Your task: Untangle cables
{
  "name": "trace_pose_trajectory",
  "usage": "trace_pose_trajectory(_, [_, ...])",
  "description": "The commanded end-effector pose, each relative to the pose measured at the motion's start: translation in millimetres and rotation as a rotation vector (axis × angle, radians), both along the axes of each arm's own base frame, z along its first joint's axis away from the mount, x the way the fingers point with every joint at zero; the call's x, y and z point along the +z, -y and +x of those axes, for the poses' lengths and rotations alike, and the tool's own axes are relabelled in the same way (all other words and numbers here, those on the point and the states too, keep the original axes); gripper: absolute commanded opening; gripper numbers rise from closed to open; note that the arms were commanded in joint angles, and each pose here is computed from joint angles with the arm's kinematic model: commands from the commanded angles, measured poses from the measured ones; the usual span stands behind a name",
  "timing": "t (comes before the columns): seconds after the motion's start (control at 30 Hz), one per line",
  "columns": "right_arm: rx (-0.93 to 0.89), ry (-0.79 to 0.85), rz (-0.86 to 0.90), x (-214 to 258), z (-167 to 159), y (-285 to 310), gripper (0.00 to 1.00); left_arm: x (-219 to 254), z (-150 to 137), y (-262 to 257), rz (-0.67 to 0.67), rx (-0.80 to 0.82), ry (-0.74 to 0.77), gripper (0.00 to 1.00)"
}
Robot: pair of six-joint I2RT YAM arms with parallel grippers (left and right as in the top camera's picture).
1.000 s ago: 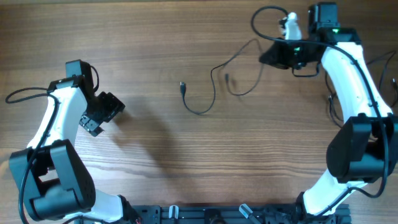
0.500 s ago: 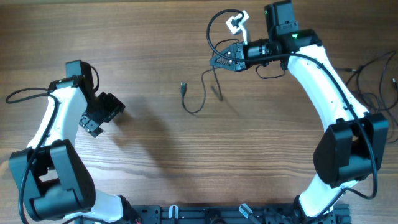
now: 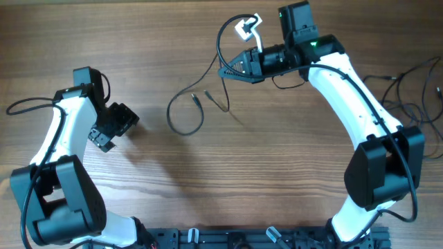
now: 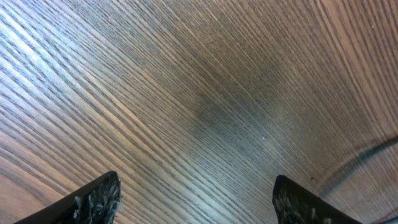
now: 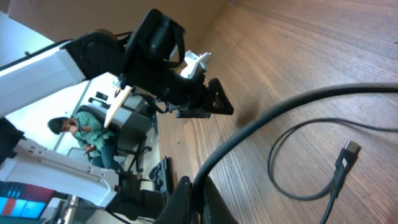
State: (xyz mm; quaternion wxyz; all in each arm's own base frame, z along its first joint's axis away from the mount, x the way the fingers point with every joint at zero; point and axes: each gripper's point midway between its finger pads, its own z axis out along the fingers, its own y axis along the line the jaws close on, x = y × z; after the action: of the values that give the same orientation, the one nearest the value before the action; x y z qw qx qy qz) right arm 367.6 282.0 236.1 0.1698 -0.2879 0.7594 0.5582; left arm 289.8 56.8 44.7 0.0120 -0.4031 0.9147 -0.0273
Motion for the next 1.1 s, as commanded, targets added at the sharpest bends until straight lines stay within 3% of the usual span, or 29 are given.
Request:
trace_pose_trajectory(0.0, [-0.198,-0.034,-0.194,-21,23,14,0.04,4,0,-4,0.019,0.018,0.010,0.80])
trace_pose_trajectory(0.1, [-0.403,-0.102,-0.331,-42,48,42,0.04,4,0,-4,0.018,0.018,0.010,0.80])
trace_pose_trajectory(0.27, [-0.754,-0.256,-0.526,-72,77,138,0.04,4,0,-4,0.019,0.018,0.010,0.80])
trace_pose_trajectory(0.43, [-1.001,-0.403,-0.724,-97,66,253,0.04,4,0,-4,0.018,0.018,0.010,0.80])
trace_pose_trajectory(0.6, [-1.173,-0.486,-0.673,-81,51,335,0.04,4,-1,-4,0.018,0.018,0.006,0.80])
trace_pose_trajectory(0.8, [-1.248,-0.342,-0.523,-21,46,366,0.04,4,-1,-4,0.018,0.018,0.007,0.80])
trace_pose_trajectory(1.07, [-1.303,0.038,-0.449,81,35,365,0.05,4,-1,-4,0.018,0.018,0.006,0.80])
